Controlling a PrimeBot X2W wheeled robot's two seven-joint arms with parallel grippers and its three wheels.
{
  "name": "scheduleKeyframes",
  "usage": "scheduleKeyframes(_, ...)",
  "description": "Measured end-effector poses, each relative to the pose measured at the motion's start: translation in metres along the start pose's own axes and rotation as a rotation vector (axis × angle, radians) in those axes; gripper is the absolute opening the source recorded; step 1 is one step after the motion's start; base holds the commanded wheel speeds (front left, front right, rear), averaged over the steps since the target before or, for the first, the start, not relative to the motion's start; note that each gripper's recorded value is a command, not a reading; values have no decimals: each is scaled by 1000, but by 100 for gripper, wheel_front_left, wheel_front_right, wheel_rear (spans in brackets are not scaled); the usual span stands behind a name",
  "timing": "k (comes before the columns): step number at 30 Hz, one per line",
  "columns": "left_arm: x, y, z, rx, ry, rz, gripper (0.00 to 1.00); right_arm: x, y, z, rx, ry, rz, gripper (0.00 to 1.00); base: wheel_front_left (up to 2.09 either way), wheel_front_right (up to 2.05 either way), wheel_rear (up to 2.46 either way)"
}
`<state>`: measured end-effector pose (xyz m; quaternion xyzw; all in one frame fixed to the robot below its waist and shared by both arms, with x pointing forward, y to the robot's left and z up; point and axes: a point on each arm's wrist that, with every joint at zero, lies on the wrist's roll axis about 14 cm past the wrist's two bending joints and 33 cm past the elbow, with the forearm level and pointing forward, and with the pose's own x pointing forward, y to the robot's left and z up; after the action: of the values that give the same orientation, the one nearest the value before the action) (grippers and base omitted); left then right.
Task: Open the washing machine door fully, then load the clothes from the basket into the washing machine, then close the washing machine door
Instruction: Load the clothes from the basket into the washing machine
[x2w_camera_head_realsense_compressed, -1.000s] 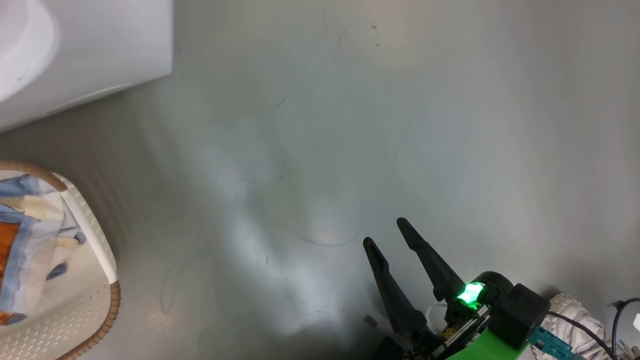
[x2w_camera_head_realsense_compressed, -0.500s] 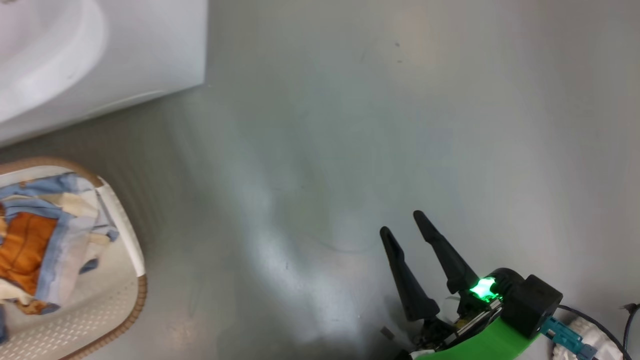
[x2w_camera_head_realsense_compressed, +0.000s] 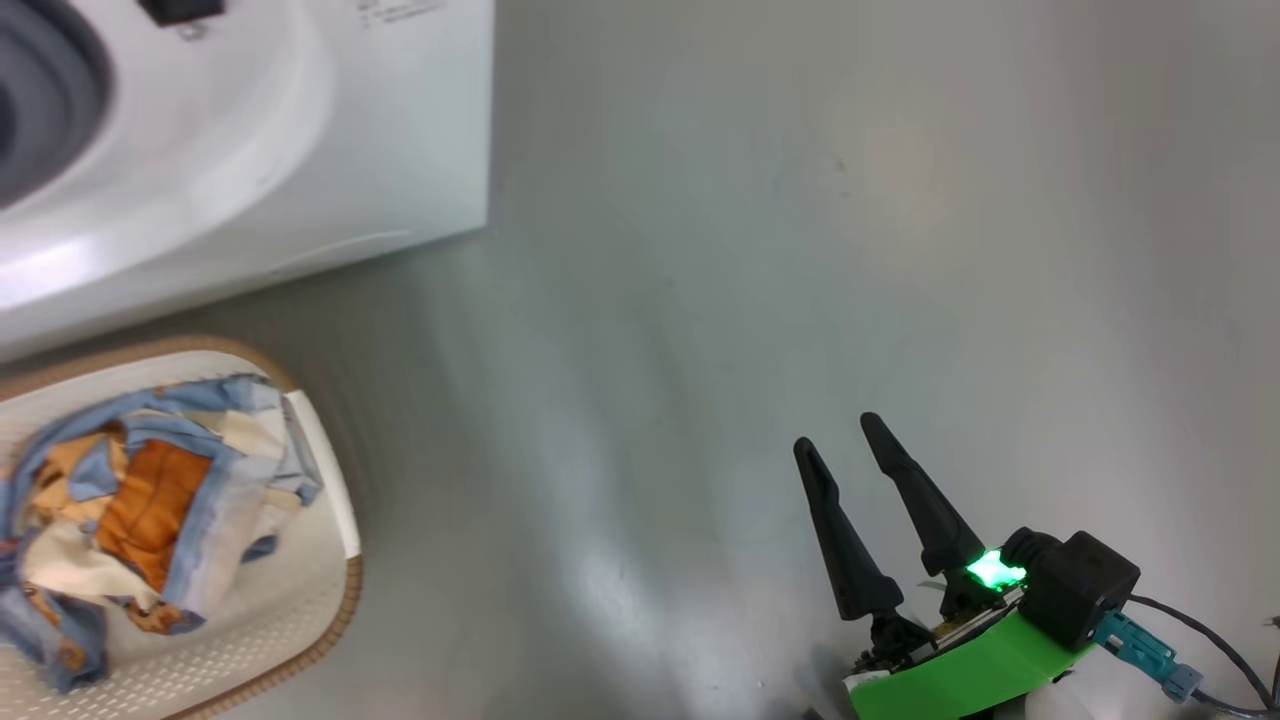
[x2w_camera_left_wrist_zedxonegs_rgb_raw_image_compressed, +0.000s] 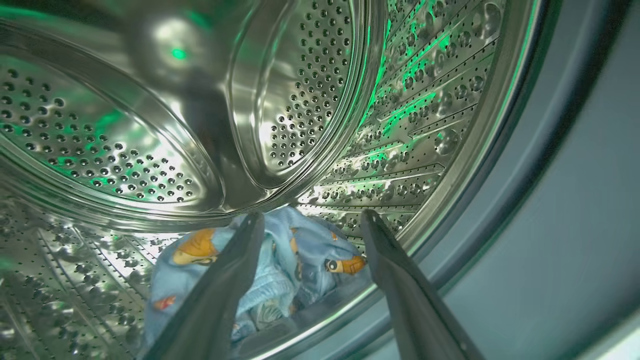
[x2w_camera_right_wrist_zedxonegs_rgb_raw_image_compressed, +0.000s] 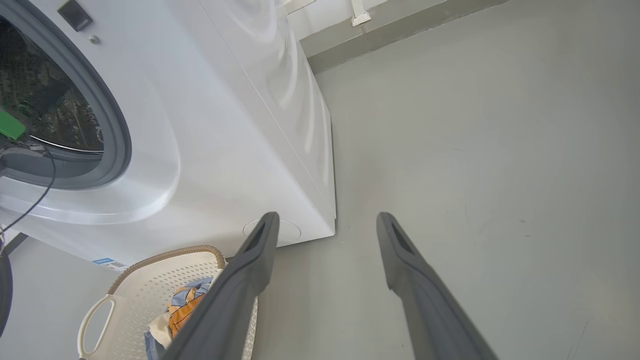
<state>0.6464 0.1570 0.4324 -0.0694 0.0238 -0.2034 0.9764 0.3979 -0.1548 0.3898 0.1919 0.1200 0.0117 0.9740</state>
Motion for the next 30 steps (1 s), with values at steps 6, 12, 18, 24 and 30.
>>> scheduleKeyframes(6, -20, -9, 3, -13, 17, 11, 100, 0, 3, 10, -4, -28, 15, 100, 0, 0, 0)
scheduleKeyframes(12, -43, -15, 3, -23, 39, 28, 100, -1, 10, 18, -10, -52, 38, 100, 0, 0, 0)
scheduleKeyframes(18, -72, -24, -3, -55, 63, 55, 100, -3, 12, 26, -16, -74, 45, 100, 0, 0, 0)
scheduleKeyframes(24, -99, -34, 7, -80, 30, 82, 100, -7, 16, 35, -33, -98, 58, 100, 0, 0, 0)
scheduleKeyframes(30, -128, -39, 33, -65, -50, 123, 100, -10, 23, 44, -36, -123, 80, 100, 0, 0, 0)
